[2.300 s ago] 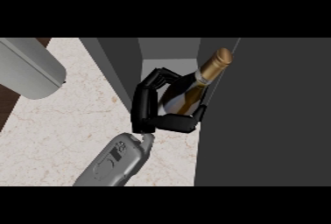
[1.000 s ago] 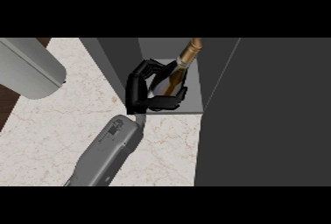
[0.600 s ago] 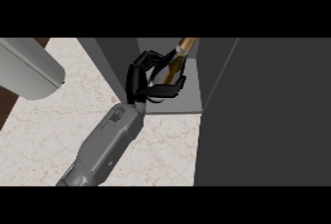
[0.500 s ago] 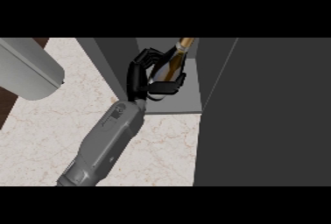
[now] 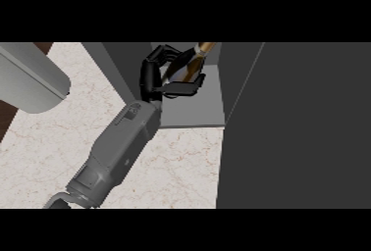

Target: Pick up the wine, place it into the cabinet and close the cabinet

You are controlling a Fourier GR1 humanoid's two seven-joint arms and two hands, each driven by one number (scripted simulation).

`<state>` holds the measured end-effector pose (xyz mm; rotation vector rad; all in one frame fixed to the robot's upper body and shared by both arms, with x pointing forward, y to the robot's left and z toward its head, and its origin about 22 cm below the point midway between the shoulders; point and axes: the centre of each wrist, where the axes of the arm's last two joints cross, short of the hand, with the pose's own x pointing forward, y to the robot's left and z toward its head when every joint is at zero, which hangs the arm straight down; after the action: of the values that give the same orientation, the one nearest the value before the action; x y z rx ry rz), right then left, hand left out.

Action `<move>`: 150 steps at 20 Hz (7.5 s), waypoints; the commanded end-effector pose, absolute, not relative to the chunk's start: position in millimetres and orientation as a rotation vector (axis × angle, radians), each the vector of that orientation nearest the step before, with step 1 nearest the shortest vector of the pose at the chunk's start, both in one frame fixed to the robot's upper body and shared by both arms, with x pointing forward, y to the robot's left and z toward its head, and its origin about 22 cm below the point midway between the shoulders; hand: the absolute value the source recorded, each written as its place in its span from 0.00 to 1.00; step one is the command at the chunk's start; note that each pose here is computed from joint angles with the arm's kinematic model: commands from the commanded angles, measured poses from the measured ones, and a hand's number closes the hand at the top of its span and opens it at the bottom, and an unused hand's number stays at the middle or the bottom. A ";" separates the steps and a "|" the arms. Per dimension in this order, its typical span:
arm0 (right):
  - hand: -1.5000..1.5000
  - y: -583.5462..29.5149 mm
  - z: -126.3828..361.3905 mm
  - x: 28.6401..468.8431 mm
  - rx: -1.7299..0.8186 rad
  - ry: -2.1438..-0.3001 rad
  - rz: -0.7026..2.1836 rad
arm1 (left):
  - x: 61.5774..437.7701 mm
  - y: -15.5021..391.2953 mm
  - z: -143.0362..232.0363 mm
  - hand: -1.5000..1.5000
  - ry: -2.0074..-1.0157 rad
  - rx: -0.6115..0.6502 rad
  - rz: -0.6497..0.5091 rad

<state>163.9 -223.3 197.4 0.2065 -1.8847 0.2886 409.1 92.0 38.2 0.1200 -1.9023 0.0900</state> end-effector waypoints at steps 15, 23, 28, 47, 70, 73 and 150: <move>0.00 -218.0 200.5 149.3 0.301 -1.920 0.289 | 433.9 112.3 40.9 1.00 -1.838 0.079 0.289; 0.00 -224.1 192.9 147.4 0.309 -1.915 0.278 | 425.6 113.9 19.8 1.00 -1.818 0.128 0.283; 0.00 -219.4 204.2 151.1 0.292 -1.921 0.297 | 434.1 112.8 34.8 1.00 -1.826 0.129 0.281; 0.00 -222.6 207.8 157.7 0.307 -1.928 0.310 | 421.1 125.4 3.9 0.00 -1.789 0.317 0.124; 0.00 -217.0 193.3 156.7 0.321 -1.919 0.296 | 411.3 130.9 -13.3 0.00 -1.857 0.137 0.136; 0.00 -211.7 197.3 163.1 0.319 -1.915 0.312 | 410.1 122.2 -13.1 0.00 -1.872 0.120 0.131; 1.00 -203.8 187.2 124.3 0.570 -1.679 0.447 | 127.1 186.5 54.1 0.00 -1.943 -0.212 0.159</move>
<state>152.8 -202.5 176.6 0.3718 -1.7026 0.4626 120.8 170.7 50.1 -0.2406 -1.9231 0.1487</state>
